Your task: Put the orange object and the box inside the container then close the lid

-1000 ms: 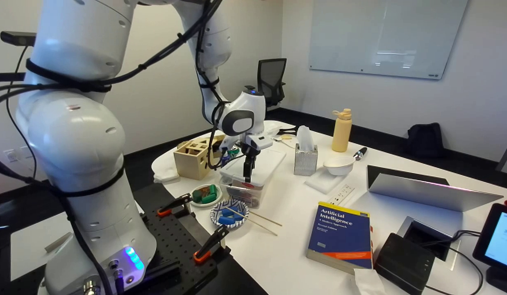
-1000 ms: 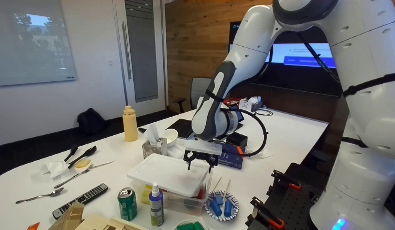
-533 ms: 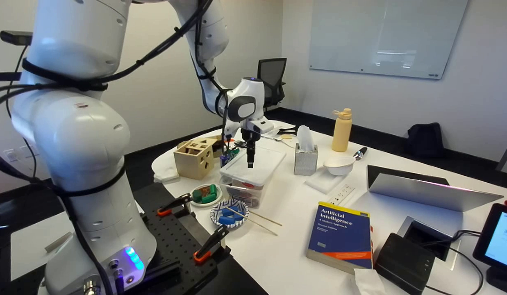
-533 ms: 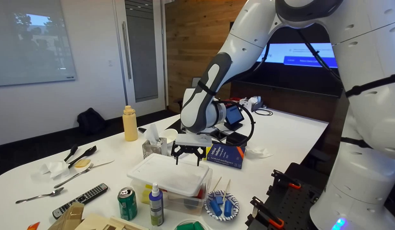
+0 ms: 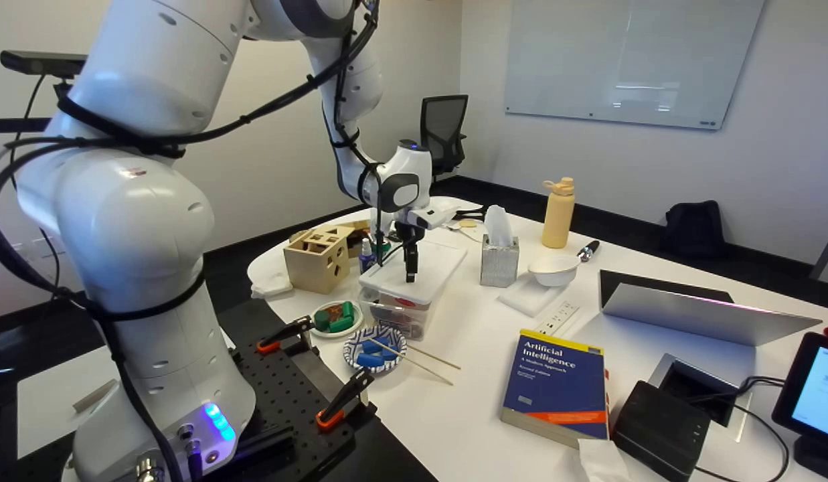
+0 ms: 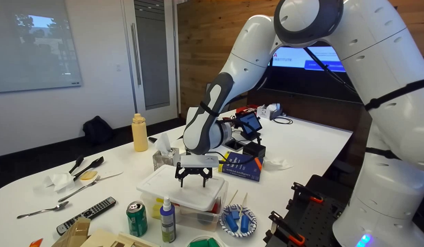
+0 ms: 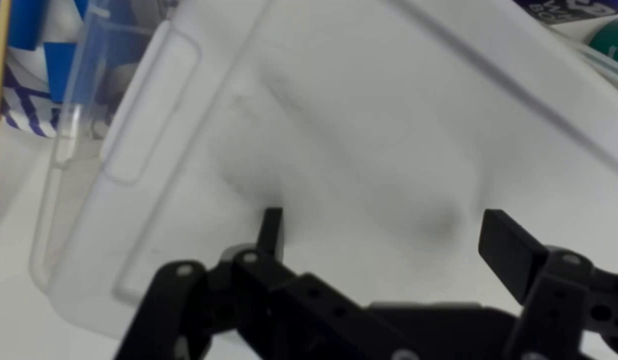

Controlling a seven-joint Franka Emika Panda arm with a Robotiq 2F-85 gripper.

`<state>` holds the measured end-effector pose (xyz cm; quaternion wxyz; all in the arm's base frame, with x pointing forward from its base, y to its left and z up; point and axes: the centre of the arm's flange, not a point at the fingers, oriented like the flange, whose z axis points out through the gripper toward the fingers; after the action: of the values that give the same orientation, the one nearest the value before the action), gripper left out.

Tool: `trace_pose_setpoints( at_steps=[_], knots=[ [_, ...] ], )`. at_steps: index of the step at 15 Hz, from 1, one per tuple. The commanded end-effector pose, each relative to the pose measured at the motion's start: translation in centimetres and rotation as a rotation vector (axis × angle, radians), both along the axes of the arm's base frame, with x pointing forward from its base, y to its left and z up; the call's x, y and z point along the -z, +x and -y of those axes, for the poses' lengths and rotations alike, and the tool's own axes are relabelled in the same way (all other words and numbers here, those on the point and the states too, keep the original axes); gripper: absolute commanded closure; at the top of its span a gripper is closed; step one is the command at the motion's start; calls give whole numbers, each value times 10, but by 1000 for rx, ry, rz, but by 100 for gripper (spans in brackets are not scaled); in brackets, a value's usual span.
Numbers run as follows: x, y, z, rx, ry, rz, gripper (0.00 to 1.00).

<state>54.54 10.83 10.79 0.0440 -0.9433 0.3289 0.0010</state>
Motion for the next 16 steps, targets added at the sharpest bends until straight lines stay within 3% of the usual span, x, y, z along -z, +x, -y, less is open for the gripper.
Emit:
trace_pose_setpoints(
  at_steps=[1, 10, 16],
  knots=[
    [10, 13, -3, -58, 9, -27, 0],
    [10, 2, -17, -196, 7, -323, 0],
    [15, 8, -6, -177, -82, -343, 0]
  ],
)
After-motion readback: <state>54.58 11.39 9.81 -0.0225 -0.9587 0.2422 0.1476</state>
